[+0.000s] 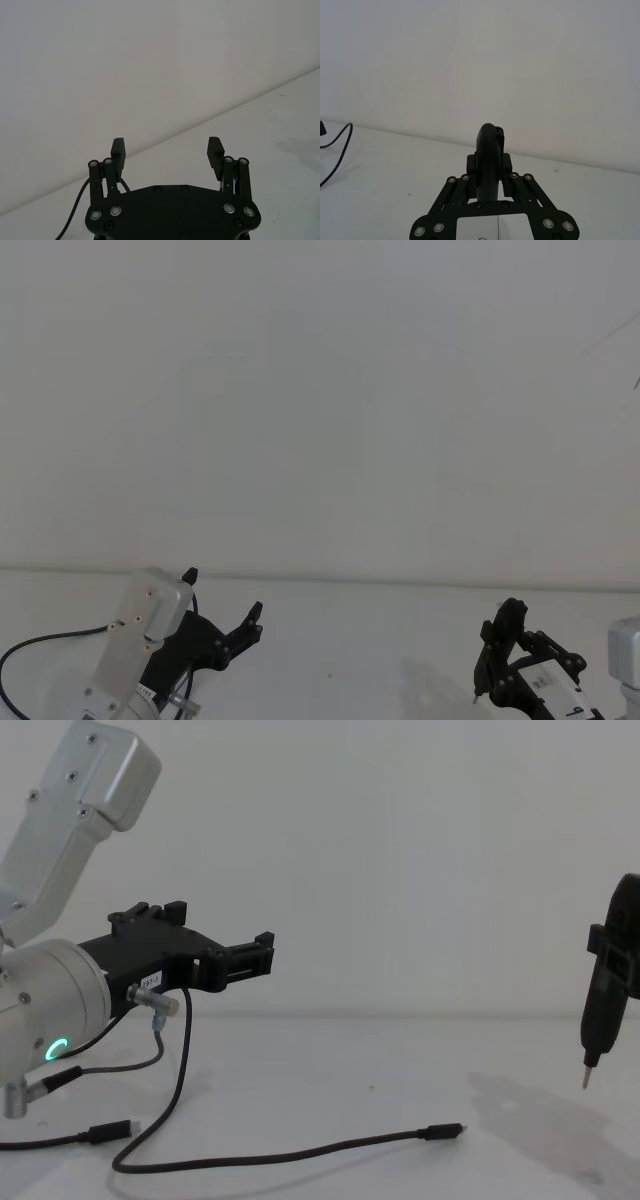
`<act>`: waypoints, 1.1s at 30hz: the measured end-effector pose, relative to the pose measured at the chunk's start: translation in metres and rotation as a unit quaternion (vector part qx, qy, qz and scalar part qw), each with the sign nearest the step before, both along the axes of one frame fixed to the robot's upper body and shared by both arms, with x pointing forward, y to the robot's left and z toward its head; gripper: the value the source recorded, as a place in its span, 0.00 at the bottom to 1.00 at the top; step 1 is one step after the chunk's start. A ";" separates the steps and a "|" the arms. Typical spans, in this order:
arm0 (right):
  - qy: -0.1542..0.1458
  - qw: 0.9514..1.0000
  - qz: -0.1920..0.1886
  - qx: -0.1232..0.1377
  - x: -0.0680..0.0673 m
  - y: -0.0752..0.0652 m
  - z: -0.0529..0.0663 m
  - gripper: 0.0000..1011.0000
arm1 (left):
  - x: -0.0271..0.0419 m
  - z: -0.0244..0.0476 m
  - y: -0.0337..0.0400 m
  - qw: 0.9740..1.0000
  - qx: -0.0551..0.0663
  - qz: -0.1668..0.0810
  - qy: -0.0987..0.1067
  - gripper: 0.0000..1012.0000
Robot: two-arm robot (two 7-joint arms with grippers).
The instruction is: Pick up the data cable with the one hand.
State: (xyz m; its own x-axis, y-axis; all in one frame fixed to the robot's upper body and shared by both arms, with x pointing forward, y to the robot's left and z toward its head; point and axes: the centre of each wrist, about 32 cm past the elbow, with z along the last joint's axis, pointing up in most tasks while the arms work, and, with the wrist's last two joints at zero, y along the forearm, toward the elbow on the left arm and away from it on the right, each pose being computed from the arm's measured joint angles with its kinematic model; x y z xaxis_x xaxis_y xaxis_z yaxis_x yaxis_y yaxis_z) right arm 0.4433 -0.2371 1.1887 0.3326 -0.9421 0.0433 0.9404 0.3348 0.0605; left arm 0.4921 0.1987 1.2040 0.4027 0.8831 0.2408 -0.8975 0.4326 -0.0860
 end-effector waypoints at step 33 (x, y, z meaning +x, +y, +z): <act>0.000 1.000 0.000 0.000 0.000 0.000 0.000 0.27 | -0.0001 0.0004 -0.0003 1.000 0.001 -0.001 0.000 0.99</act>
